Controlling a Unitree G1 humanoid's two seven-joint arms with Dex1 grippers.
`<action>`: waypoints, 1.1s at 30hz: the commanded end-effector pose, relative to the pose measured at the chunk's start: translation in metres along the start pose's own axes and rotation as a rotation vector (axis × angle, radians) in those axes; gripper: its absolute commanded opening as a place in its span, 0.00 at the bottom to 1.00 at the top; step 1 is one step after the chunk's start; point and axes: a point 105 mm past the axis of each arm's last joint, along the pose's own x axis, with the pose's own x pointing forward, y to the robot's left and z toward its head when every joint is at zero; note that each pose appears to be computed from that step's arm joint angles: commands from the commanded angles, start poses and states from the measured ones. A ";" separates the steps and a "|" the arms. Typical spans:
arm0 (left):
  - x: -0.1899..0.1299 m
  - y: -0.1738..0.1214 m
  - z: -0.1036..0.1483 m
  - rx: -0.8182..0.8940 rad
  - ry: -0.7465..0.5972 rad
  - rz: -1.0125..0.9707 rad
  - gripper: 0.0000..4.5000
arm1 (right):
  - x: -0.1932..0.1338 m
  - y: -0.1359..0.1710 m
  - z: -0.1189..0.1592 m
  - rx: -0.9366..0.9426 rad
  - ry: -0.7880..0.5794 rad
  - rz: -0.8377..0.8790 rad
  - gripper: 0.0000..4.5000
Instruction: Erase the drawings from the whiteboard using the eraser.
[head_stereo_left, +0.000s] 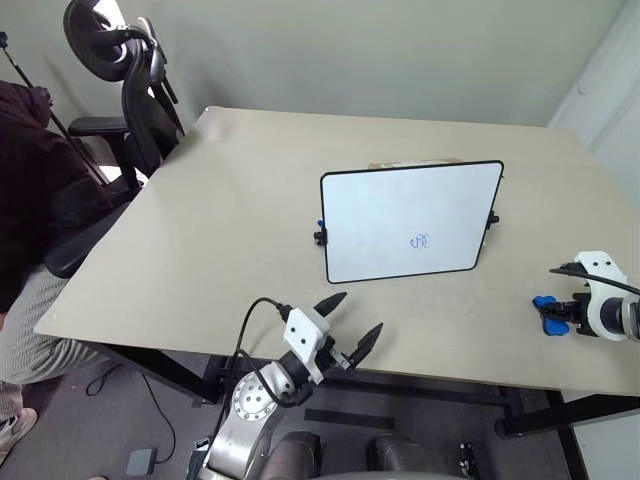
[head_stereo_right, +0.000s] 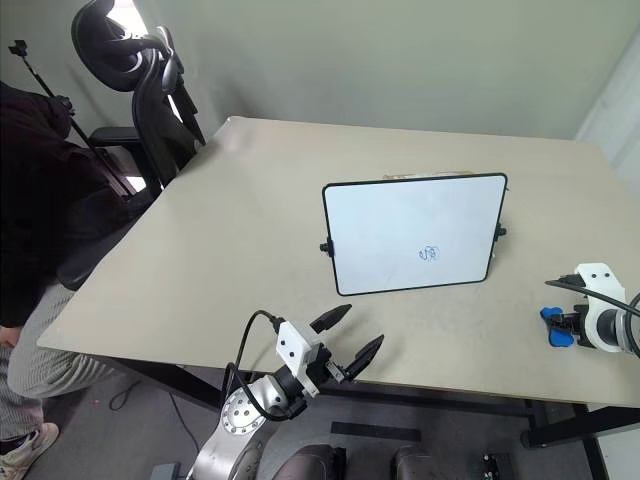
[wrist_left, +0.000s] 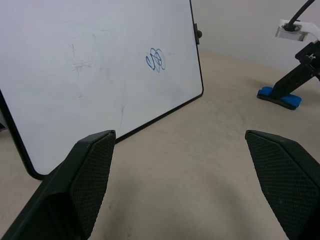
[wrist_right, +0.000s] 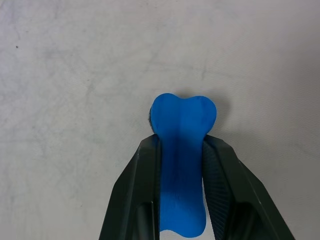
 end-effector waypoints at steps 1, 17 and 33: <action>0.001 -0.005 0.012 0.020 -0.047 -0.018 1.00 | -0.038 0.006 0.036 -0.039 -0.160 -0.002 0.25; 0.002 -0.002 0.012 0.023 -0.047 -0.018 1.00 | -0.054 0.126 0.099 -0.226 -0.593 0.241 0.25; -0.002 0.003 0.017 0.032 -0.053 -0.012 1.00 | 0.002 0.158 0.111 -0.233 -0.635 0.233 0.25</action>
